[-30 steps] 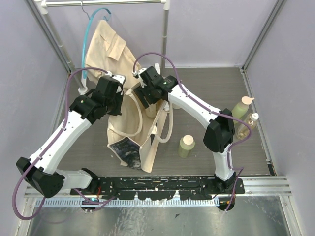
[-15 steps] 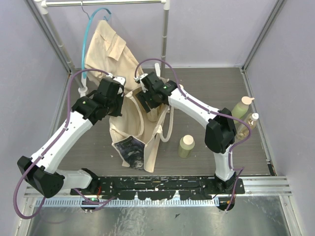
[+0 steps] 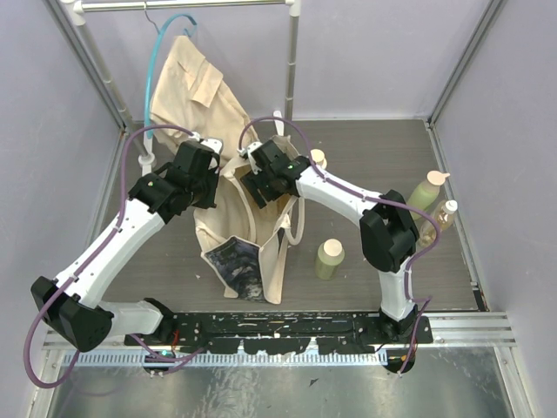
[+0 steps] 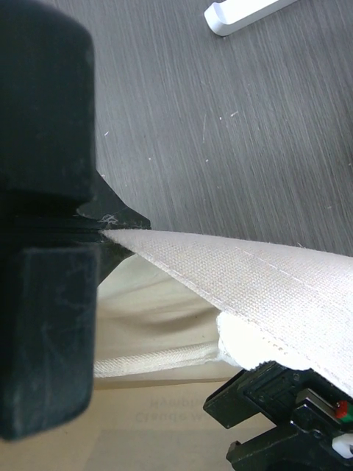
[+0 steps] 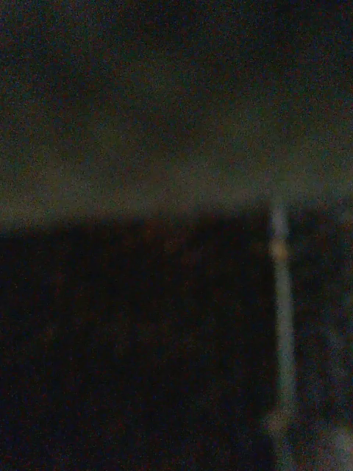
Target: Place the personal care products into the canvas bag
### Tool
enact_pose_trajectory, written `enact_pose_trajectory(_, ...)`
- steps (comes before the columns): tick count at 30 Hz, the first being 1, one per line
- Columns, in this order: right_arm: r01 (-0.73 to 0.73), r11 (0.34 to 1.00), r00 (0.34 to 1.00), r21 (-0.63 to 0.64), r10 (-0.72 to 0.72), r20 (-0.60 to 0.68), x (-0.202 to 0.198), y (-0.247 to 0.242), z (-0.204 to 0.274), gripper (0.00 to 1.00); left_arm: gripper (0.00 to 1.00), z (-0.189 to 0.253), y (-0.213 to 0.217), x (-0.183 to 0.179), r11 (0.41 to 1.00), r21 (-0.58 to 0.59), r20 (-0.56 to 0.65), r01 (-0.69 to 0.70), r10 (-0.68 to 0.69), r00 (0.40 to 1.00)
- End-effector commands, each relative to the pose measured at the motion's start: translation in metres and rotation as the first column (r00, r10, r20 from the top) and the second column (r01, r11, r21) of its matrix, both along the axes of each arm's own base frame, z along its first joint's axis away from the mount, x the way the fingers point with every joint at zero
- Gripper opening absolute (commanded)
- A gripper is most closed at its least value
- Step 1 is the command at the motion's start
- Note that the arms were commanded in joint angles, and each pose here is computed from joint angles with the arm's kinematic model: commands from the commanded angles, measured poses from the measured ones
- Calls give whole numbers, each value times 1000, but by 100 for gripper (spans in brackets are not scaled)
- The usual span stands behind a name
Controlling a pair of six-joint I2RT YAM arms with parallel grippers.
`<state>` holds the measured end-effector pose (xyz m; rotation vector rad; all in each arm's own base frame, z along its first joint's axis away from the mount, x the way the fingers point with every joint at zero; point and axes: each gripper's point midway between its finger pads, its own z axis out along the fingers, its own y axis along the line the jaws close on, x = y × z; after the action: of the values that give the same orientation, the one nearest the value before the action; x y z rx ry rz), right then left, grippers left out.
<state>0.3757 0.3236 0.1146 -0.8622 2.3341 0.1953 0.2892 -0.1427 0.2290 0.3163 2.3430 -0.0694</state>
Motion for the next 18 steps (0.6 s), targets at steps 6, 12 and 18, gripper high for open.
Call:
enact_pose_trajectory(6, 70, 985, 992, -160, -85, -89, -15, -50, -58, 6, 0, 15, 2, 3, 1000, -22, 60, -5, 6, 998)
enact_pose_trajectory(12, 82, 989, 993, -123, -91, -74, -16, -48, -45, 62, 0, 14, -3, 6, 999, -30, 57, 10, -9, 998)
enact_pose_trajectory(18, 95, 994, 995, -49, -96, -10, -1, -34, 0, 92, 0, 6, -13, 6, 997, -59, 45, 43, -41, 998)
